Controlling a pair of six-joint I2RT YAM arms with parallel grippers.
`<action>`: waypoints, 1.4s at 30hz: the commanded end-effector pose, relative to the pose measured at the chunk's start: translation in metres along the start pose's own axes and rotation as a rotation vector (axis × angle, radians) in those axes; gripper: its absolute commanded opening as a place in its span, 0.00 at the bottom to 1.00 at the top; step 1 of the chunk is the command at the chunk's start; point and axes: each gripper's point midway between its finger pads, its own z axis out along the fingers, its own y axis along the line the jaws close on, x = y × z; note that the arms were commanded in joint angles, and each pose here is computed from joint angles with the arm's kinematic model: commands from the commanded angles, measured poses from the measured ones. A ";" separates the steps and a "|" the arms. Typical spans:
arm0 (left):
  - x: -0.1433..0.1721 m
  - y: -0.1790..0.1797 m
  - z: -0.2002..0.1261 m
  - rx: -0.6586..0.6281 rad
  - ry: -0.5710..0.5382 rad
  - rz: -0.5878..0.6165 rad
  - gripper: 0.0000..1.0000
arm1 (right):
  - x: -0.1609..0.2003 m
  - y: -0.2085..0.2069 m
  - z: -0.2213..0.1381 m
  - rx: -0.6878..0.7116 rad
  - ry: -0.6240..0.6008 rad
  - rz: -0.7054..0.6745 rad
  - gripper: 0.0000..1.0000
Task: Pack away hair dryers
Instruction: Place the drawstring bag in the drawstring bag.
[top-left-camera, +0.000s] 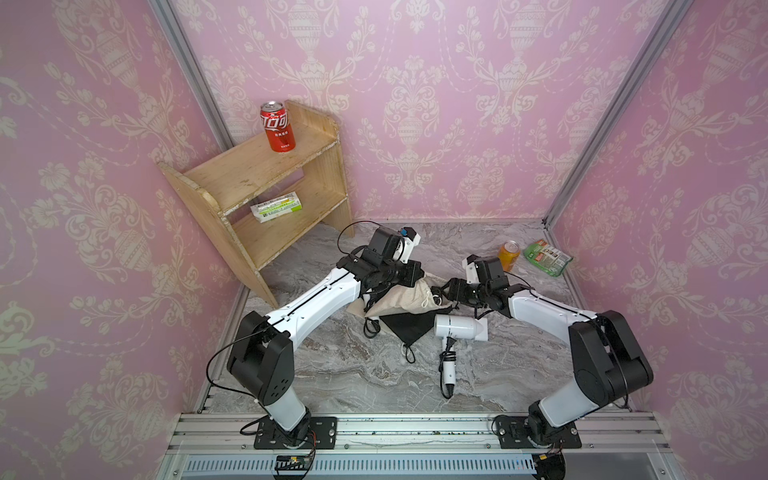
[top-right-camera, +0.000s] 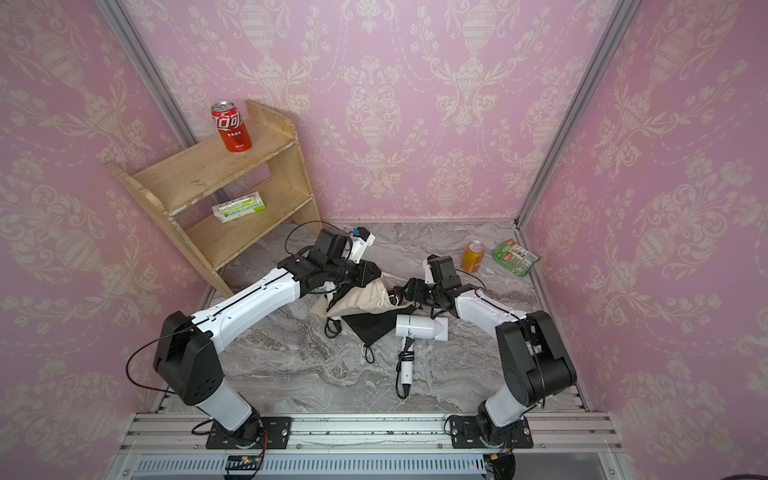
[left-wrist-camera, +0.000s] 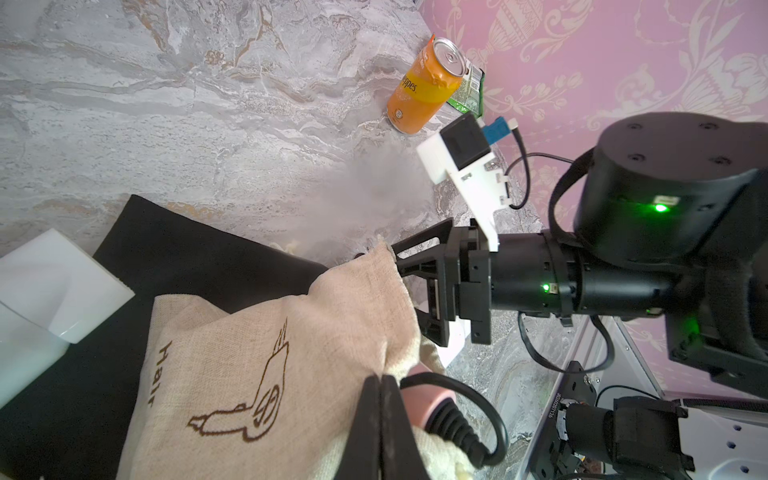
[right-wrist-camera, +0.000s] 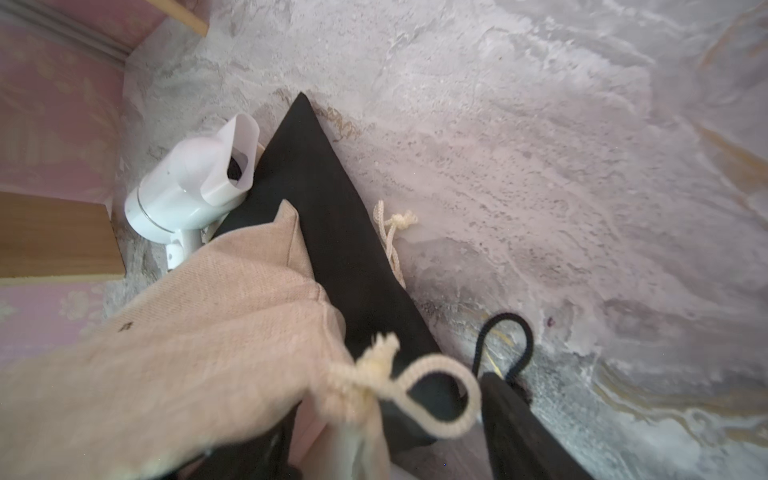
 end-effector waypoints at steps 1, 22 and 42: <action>-0.017 -0.007 -0.020 0.004 -0.060 0.026 0.00 | -0.025 0.030 0.005 -0.082 -0.024 -0.089 0.48; -0.052 0.032 -0.054 -0.124 -0.167 -0.069 0.00 | -0.074 0.103 -0.161 0.024 -0.299 -0.240 0.00; -0.149 0.032 -0.022 0.029 -0.210 0.130 0.00 | -0.149 0.081 -0.129 0.137 -0.586 -0.129 0.00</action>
